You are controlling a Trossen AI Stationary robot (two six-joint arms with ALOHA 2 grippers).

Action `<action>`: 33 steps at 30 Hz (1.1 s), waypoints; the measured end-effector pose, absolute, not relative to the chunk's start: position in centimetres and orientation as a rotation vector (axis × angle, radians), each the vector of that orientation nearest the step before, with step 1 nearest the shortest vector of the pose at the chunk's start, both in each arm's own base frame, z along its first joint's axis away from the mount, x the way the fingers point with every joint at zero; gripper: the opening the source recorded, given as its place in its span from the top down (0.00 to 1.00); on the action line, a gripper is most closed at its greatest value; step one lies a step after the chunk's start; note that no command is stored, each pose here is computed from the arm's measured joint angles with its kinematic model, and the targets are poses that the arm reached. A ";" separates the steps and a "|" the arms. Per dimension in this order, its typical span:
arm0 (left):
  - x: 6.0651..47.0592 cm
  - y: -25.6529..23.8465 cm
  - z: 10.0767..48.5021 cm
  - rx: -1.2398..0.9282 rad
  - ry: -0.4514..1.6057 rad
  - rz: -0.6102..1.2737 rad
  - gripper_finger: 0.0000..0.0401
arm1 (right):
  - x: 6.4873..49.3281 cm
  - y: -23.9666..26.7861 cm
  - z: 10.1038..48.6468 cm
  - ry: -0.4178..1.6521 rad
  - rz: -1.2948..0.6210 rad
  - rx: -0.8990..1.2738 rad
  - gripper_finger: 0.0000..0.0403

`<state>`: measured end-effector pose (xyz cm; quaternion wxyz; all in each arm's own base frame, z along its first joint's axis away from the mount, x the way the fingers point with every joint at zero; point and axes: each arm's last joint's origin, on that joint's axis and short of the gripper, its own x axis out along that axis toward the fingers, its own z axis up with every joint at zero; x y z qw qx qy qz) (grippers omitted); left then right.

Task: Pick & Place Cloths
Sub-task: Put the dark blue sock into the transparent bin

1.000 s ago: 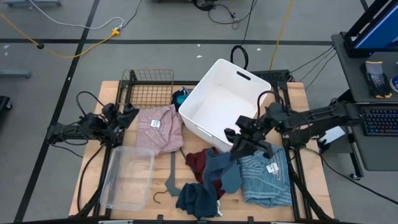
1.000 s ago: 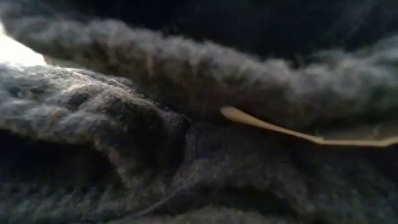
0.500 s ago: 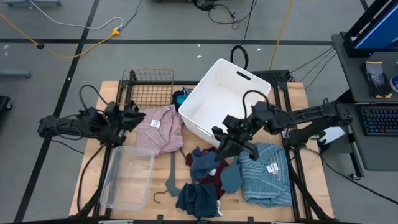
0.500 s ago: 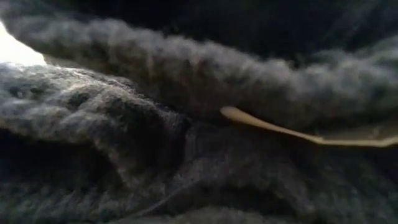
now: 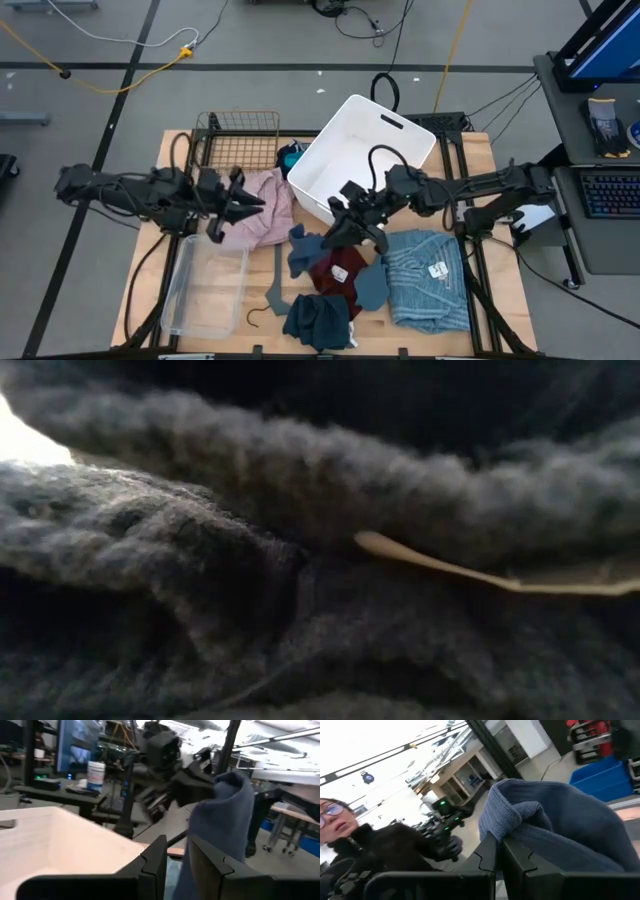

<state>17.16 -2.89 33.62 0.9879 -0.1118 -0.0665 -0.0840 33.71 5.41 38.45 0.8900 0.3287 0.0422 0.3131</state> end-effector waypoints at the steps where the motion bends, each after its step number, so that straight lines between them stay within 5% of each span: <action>1: 17.6 -3.1 33.9 -0.225 -0.130 -0.177 0.80 | 33.8 5.4 38.4 0.082 0.636 0.682 1.00; 12: 22.0 -5.3 34.6 -0.250 -0.055 -0.241 0.77 | 33.9 5.0 38.3 0.050 0.576 0.621 1.00; 25: 24.3 -6.3 34.6 -0.254 -0.120 -0.364 0.41 | 34.0 4.7 38.0 0.068 0.555 0.585 1.00; 33: 25.3 -6.8 33.9 -0.254 -0.113 -0.377 0.32 | 34.1 4.2 37.5 0.094 0.480 0.569 1.00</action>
